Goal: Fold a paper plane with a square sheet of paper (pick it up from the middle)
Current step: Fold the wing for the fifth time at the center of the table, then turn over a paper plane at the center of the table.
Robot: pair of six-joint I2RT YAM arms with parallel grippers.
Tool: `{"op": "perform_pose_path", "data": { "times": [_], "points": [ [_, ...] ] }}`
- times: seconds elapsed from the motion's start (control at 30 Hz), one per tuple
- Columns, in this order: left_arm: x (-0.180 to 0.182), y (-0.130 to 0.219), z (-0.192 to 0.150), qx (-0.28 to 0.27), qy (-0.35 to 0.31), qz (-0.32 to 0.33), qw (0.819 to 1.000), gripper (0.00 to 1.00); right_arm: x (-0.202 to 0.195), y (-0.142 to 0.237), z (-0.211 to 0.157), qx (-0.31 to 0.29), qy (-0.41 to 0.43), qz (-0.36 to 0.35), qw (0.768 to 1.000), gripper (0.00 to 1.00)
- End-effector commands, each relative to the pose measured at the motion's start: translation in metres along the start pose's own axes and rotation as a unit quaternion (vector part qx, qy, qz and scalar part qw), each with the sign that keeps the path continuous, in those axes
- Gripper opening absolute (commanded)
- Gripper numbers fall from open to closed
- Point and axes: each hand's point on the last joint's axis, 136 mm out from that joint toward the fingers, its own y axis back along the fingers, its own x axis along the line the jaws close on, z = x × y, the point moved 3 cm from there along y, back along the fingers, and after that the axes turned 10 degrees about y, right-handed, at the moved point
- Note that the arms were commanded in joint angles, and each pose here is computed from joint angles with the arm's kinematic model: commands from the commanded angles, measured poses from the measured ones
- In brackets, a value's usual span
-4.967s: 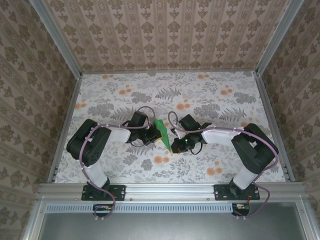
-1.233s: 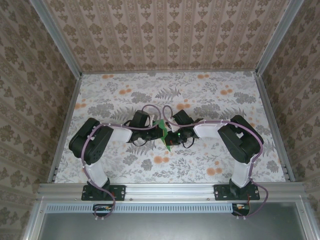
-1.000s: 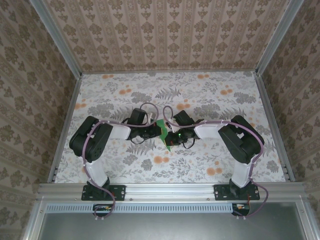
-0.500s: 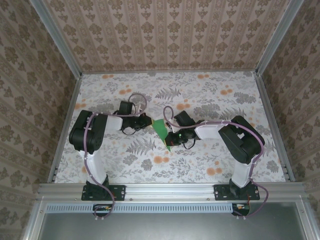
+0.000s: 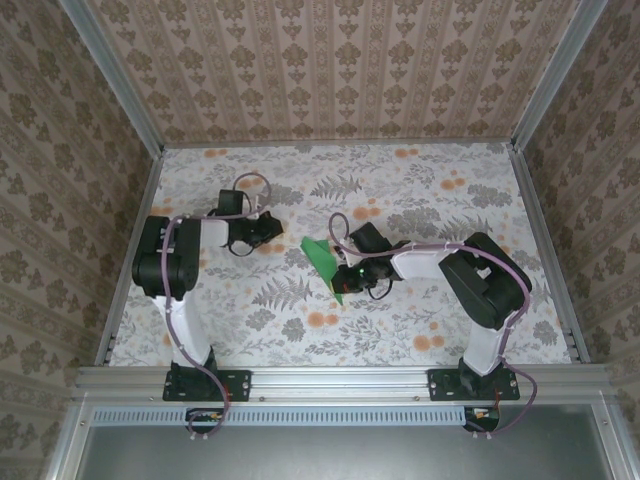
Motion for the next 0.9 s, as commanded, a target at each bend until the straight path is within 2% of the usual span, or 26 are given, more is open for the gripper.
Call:
{"op": "perform_pose_path", "data": {
  "times": [0.0, 0.1, 0.17, 0.23, 0.47, 0.67, 0.87],
  "points": [
    [0.011, 0.019, 0.005, -0.028, -0.004, 0.063, 0.998, 0.12, -0.005, 0.003, -0.020, 0.043, -0.052, -0.043, 0.997, 0.00],
    [-0.003, 0.029, -0.010, -0.029, -0.011, 0.082, 0.996, 0.21, 0.013, 0.020, 0.008, -0.002, -0.044, -0.032, 0.999, 0.10],
    [-0.010, 0.035, -0.024, -0.025, -0.017, 0.113, 0.993, 0.27, 0.023, 0.034, 0.022, -0.030, -0.037, -0.031, 0.998, 0.23],
    [-0.016, 0.038, -0.040, -0.018, -0.022, 0.137, 0.990, 0.33, 0.027, 0.049, 0.029, -0.056, -0.035, -0.042, 0.997, 0.32],
    [-0.048, 0.041, -0.095, -0.005, -0.043, 0.212, 0.976, 0.53, -0.002, 0.096, 0.027, -0.129, -0.061, -0.145, 0.979, 0.66],
    [-0.079, 0.034, -0.133, -0.010, -0.064, 0.252, 0.966, 0.78, -0.039, 0.118, 0.014, -0.157, -0.111, -0.199, 0.961, 0.77],
    [-0.100, 0.011, -0.148, 0.001, -0.093, 0.306, 0.947, 0.83, -0.074, 0.123, -0.005, -0.173, -0.190, -0.237, 0.937, 0.81]
  ]
}}
